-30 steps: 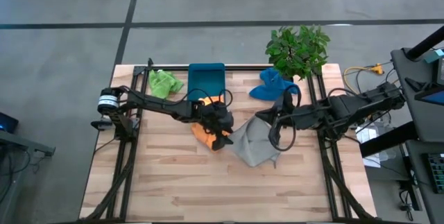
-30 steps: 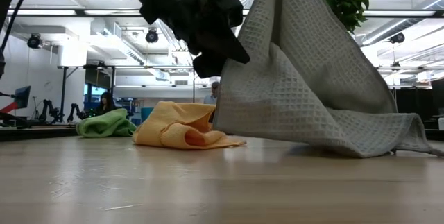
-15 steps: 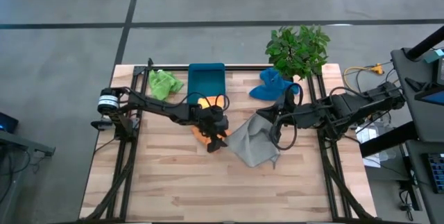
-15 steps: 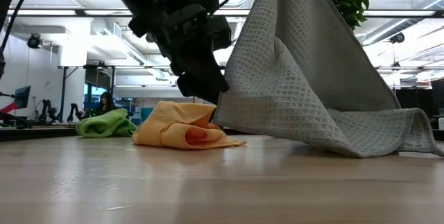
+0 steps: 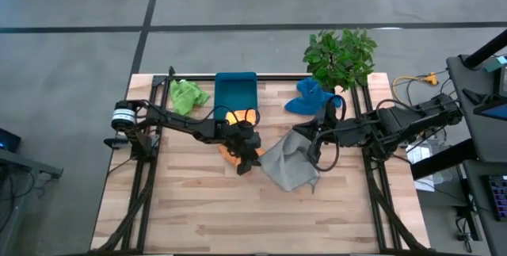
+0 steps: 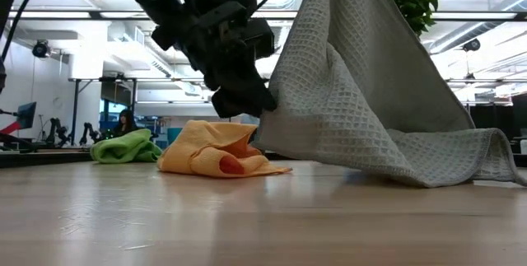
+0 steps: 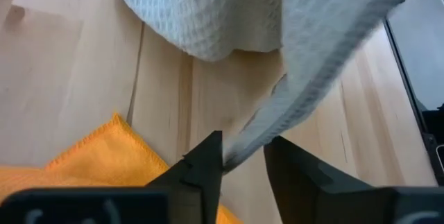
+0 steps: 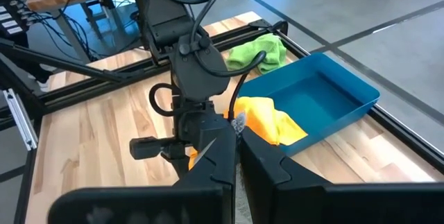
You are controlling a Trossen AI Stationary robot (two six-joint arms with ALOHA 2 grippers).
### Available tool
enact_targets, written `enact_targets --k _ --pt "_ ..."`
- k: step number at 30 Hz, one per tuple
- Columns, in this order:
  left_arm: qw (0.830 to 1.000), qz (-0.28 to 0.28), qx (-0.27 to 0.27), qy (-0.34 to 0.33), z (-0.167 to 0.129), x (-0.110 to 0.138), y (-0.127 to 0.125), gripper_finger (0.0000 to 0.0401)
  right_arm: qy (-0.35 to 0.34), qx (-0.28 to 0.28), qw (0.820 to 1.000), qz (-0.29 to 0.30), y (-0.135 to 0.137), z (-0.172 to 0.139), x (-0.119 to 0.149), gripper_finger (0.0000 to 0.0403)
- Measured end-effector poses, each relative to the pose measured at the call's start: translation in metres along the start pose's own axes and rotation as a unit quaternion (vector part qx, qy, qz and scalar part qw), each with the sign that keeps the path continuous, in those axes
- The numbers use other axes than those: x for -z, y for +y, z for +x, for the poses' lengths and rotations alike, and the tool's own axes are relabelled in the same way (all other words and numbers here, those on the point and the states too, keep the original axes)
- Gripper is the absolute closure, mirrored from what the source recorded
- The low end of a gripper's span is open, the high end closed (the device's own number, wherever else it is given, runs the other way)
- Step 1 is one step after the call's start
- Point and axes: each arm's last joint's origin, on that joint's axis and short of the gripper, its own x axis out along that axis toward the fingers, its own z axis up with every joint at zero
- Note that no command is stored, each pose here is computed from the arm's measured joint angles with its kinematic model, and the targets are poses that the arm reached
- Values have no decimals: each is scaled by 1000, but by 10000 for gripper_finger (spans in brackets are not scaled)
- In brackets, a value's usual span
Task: Fold microfiber towels
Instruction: Prepare the grey microfiber cloth
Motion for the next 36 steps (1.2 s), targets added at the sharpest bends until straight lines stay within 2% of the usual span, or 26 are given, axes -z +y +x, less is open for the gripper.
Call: enact_targets --k 10,16,22,30,36 --pt "1000 -3 9 10 -1 1 -1 364 -5 -2 1000 4 -2 -4 -2 394" --pt "1000 3 6 22 -18 0 -7 398 1 1 1000 0 -6 -9 -1 394" --pt "1000 22 -4 9 -51 -9 -21 400 6 8 1000 9 -12 -16 0 394" --pt "997 63 -40 -15 -111 -17 -43 401 10 9 1000 8 -19 -26 0 394" --pt "996 71 -52 -35 -155 -20 -58 401 8 8 1000 19 -20 -28 0 394"
